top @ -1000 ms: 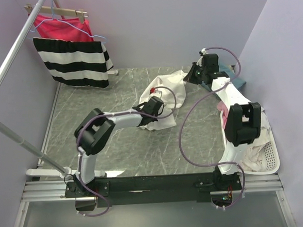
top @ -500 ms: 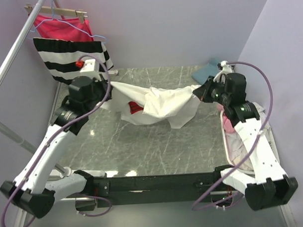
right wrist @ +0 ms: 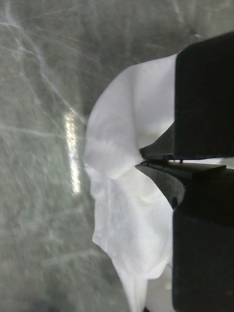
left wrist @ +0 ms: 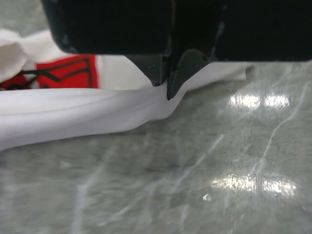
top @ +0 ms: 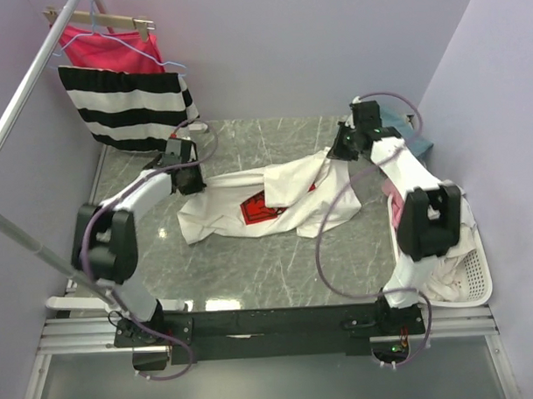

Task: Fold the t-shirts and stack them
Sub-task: Flatten out the tshirt

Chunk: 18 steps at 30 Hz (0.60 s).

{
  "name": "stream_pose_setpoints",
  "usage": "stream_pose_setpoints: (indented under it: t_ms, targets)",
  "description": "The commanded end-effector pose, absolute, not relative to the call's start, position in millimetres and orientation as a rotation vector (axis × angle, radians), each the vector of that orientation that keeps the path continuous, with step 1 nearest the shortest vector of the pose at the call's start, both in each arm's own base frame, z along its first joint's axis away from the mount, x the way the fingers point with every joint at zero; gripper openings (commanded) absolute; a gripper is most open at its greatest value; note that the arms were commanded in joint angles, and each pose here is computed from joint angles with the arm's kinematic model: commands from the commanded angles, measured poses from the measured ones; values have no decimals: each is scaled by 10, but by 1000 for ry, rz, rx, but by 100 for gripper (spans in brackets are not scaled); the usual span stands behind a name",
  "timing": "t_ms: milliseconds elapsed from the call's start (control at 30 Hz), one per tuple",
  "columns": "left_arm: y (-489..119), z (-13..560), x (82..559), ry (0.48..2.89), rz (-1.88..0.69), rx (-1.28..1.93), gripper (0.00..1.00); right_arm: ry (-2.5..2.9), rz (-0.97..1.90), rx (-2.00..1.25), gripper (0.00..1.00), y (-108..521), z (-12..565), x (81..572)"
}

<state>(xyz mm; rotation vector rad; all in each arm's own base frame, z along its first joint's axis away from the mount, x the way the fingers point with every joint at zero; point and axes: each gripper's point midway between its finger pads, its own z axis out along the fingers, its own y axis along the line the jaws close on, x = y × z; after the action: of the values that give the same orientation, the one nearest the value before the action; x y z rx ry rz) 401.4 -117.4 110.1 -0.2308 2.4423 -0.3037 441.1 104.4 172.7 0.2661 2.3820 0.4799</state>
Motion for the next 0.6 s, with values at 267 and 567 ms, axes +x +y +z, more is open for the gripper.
stream_pose_setpoints:
  t_ms: [267, 567]
  targets:
    - [-1123, 1015, 5189, 2239, -312, -316, 34, 2309, 253, 327, 72, 693, 1594, 5158]
    - [-1297, 1089, 4625, 2329, -475, -276, 99, 2476, 620, 83, 69, 1315, 1240, 4815]
